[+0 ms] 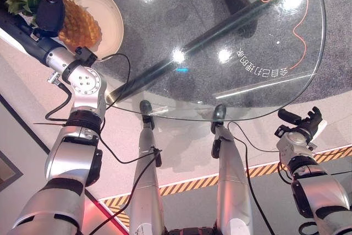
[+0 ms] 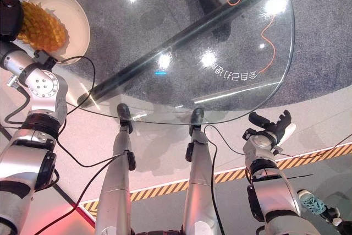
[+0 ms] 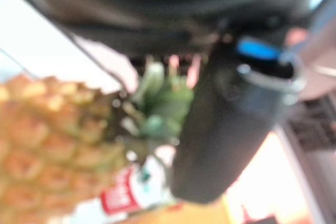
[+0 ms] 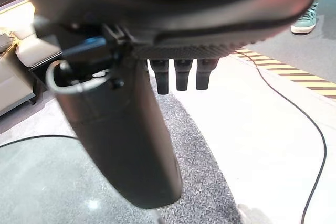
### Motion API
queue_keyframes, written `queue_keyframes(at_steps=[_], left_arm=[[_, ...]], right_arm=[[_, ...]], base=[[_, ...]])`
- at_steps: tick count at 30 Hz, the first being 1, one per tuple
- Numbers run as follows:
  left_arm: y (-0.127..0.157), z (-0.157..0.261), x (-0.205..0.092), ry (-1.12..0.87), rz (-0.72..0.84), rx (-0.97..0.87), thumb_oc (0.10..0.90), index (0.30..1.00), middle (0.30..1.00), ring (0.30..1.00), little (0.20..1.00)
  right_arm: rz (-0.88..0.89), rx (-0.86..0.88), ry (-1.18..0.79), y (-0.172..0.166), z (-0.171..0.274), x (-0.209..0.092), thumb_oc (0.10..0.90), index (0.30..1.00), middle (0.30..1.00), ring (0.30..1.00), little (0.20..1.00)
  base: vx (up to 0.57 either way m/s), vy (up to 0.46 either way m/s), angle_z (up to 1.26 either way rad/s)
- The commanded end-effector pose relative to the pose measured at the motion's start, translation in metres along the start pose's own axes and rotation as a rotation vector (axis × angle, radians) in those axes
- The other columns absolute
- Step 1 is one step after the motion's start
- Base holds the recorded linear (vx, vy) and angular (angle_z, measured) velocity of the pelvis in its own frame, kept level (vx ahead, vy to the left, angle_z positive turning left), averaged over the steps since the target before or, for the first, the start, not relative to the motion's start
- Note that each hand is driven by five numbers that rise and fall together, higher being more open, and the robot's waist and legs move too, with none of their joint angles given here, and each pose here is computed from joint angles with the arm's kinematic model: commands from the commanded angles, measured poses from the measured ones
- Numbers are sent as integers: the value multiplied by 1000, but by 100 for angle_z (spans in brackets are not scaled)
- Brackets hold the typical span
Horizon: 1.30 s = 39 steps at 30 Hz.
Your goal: Pick up the fruit to the plate
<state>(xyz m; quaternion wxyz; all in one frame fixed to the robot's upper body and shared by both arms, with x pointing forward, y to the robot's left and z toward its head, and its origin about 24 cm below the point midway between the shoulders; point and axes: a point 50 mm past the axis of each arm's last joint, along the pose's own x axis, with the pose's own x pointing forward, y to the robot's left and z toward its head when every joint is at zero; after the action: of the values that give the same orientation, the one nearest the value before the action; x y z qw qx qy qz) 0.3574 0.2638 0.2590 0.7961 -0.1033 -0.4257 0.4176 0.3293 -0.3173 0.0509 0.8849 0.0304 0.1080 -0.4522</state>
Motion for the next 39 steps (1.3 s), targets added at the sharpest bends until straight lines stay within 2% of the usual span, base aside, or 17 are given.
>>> queue_keyframes(at_steps=[1,28,39], left_arm=[[-8,35,21,-168,4,-156,800,900,900,900,900],[-5,18,-7,-138,-136,-109,800,900,900,900,900],[9,6,-14,-92,-167,-69,800,900,900,900,900]], right_arm=[[-124,-5,-4,-22,-6,6,800,900,900,900,900],[-138,14,8,-24,-8,5,800,900,900,900,900],[-139,8,35,-28,-21,3,800,900,900,900,900]], base=[[0,0,0],[0,0,1],[0,0,0]])
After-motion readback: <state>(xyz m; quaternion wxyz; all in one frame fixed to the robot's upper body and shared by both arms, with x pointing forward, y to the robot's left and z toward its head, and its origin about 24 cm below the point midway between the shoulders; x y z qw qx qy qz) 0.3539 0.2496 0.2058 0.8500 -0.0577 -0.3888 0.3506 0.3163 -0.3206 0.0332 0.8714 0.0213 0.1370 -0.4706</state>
